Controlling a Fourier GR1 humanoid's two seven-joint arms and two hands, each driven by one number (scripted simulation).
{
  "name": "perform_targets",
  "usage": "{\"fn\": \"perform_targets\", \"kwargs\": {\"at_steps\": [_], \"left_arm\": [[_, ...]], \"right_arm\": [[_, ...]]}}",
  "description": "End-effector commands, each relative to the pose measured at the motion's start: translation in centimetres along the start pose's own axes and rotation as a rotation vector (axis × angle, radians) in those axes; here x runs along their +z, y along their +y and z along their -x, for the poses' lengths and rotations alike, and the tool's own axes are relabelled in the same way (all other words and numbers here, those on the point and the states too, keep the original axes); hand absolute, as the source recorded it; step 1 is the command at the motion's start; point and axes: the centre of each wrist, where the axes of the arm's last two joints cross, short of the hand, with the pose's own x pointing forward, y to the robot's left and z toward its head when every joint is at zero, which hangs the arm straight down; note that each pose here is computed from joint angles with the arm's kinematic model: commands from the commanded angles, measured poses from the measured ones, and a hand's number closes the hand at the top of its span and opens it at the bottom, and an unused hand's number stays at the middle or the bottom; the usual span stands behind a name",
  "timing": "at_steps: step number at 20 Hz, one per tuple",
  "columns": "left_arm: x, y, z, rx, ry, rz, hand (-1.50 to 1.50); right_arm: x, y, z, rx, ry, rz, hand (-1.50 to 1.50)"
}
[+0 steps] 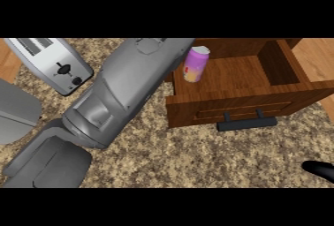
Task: Pick up the can, place it into the drawer and close the drawer
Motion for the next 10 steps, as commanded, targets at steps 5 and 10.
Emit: {"fn": "perform_targets", "kwargs": {"at_steps": [5,10], "left_arm": [[-0.2,0.1,-0.1,0.056,0.016,-0.026,-1.50],[-0.1,0.2,0.4,0.112,0.001,-0.043,-1.50]], "right_arm": [[-1.2,0.9,-0.7,0.175,-0.113,-0.095,-1.50],[-3.3,2.3,-0.3,0.367,-0.154,-0.147,-1.50]]}}
